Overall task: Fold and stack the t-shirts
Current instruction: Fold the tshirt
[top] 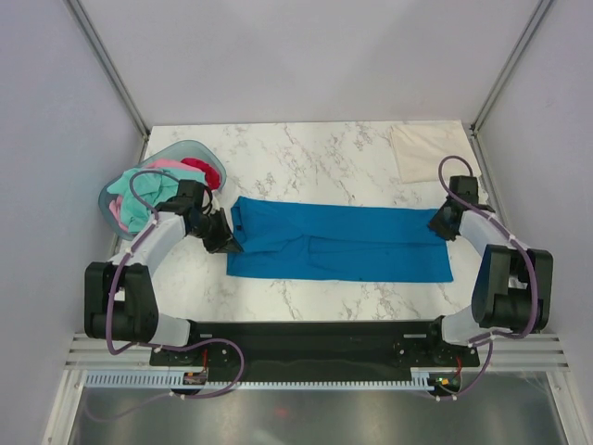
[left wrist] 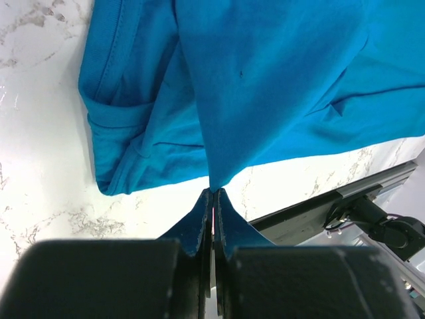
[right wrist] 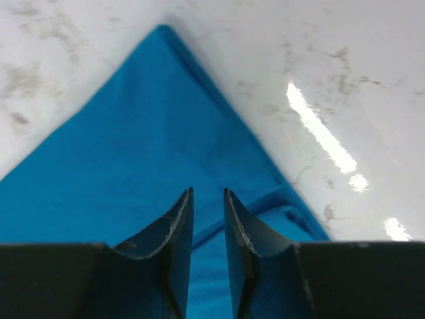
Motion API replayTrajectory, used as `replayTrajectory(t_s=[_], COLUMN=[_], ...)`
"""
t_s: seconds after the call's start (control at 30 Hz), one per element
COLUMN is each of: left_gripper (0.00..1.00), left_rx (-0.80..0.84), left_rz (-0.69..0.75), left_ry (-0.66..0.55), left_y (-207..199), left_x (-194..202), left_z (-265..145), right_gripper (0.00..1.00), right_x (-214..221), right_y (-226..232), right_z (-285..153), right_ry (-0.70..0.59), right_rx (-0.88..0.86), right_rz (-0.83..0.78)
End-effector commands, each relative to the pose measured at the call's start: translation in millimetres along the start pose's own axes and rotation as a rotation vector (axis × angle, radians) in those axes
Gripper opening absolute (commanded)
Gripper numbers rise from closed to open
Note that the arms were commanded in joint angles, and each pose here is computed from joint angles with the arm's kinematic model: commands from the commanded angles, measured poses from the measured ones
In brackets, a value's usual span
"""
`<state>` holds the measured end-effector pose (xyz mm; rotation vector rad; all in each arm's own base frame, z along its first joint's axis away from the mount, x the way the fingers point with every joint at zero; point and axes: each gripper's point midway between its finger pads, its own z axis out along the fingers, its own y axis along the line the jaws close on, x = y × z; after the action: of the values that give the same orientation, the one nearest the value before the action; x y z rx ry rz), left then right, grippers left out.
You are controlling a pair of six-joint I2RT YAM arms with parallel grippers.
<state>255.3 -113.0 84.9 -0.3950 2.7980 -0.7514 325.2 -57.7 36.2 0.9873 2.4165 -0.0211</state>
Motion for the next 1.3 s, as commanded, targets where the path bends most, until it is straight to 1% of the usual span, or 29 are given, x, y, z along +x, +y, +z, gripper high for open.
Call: replayTrajectory(t_s=[0.0, 0.1, 0.13, 0.2, 0.23, 0.3, 0.33, 0.4, 0.43, 0.5, 0.53, 0.57, 0.6, 0.63, 0.67, 0.73, 0.77, 0.8, 0.83, 0.9, 0.93, 0.97, 1.03, 1.07, 1.13, 1.2, 1.27], left_gripper=[0.02, 0.02, 0.02, 0.02, 0.02, 0.02, 0.02, 0.02, 0.02, 0.02, 0.02, 0.02, 0.02, 0.02, 0.02, 0.02, 0.02, 0.02, 0.02, 0.02, 0.02, 0.02, 0.02, 0.02, 0.02, 0.02, 0.02], left_rx=[0.037, 0.059, 0.072, 0.104, 0.113, 0.128, 0.131, 0.146, 0.151, 0.161, 0.173, 0.170, 0.172, 0.173, 0.146, 0.143, 0.145, 0.149, 0.165, 0.161, 0.178, 0.172, 0.196, 0.193, 0.212, 0.215, 0.223], left_rz=[0.022, 0.010, 0.001, -0.014, -0.033, -0.047, -0.052, -0.048, -0.062, -0.060, -0.060, -0.060, -0.058, -0.057, -0.056, -0.033, -0.042, -0.036, -0.025, -0.020, -0.008, -0.018, -0.010, -0.019, -0.024, -0.033, -0.032], left_ry=[-0.024, -0.028, -0.032, -0.023, -0.018, -0.017, -0.015, -0.033, -0.043, -0.073, -0.098, -0.115, -0.126, -0.133, -0.154, -0.170, -0.131, -0.130, -0.142, -0.134, -0.156, -0.139, -0.162, -0.143, -0.149, -0.128, -0.129], left_y=[-6.0, -10.1, -13.2, -17.9, -19.6, -22.6, -23.4, -28.1, -30.4, -36.8, -43.9, -46.0, -48.9, -51.8, -51.6, -57.3, -56.7, -59.3, -67.4, -68.6, -76.9, -74.5, -84.5, -82.0, -88.3, -86.9, -89.2], left_x=[0.7, 3.1, 2.8, 7.0, 8.9, 13.1, 14.9, 15.9, 14.4, 6.9, -0.8, -6.1, -10.8, -16.0, -28.9, -46.2, -49.8, -56.0, -67.5, -81.1, -94.6, -100.8, -120.1, -125.6, -140.2, -146.8, -154.7], left_z=[-1.2, -1.4, -1.4, -0.4, 0.1, 1.7, 2.4, 0.0, -1.9, -8.1, -14.5, -16.9, -18.8, -20.1, -18.3, -19.0, -8.9, -7.9, -10.3, -1.6, -6.4, 2.7, -0.8, 9.9, 10.1, 21.3, 23.4], right_gripper=[0.33, 0.38, 0.38, 0.41, 0.42, 0.42, 0.43, 0.43, 0.43, 0.45, 0.46, 0.47, 0.50, 0.50, 0.50, 0.48, 0.47, 0.44, 0.44, 0.44, 0.43, 0.44, 0.44, 0.45, 0.45, 0.45, 0.45], right_x=[-24.8, -10.1, 7.9, 28.1, 48.6, 66.3, 83.2, 100.4, 119.4, 136.4, 153.4, 159.5, 165.7, 180.6, 182.4, 202.2, 204.3, 220.3, 225.8, 236.0, 238.0, 240.2, 249.5, 252.2, 261.7, 270.2, 275.7], right_y=[48.5, 97.6, 121.7, 151.7, 170.0, 188.4, 201.4, 218.3, 228.4, 244.5, 251.6, 259.7, 267.4, 273.6, 282.8, 295.7, 307.0, 310.1, 313.0, 317.7, 319.1, 321.6, 324.2, 327.9, 331.2, 336.7, 341.1], right_z=[-35.2, -60.5, -70.2, -81.7, -91.0, -95.2, -102.9, -105.5, -113.5, -121.8, -130.0, -136.3, -139.2, -146.8, -153.0, -152.9, -158.8, -154.3, -155.0, -156.9, -157.9, -157.4, -159.7, -157.9, -157.2, -150.2, -143.0], right_ry=[-0.099, -0.130, -0.117, -0.107, -0.083, -0.081, -0.064, -0.044, -0.020, -0.004, 0.025, 0.045, 0.041, 0.051, 0.026, -0.009, -0.026, -0.038, -0.053, -0.112, -0.130, -0.148, -0.173, -0.191, -0.213, -0.228, -0.243], right_rx=[-0.147, -0.283, -0.346, -0.463, -0.519, -0.575, -0.610, -0.645, -0.676, -0.724, -0.761, -0.797, -0.840, -0.872, -0.894, -0.909, -0.931, -0.937, -0.941, -0.945, -0.946, -0.946, -0.950, -0.937, -0.923, -0.882, -0.843], right_rz=[-0.029, -0.087, -0.123, -0.138, -0.152, -0.168, -0.196, -0.234, -0.275, -0.280, -0.291, -0.241, -0.224, -0.240, -0.244, -0.341, -0.370, -0.459, -0.494, -0.571, -0.590, -0.605, -0.660, -0.678, -0.737, -0.782, -0.823])
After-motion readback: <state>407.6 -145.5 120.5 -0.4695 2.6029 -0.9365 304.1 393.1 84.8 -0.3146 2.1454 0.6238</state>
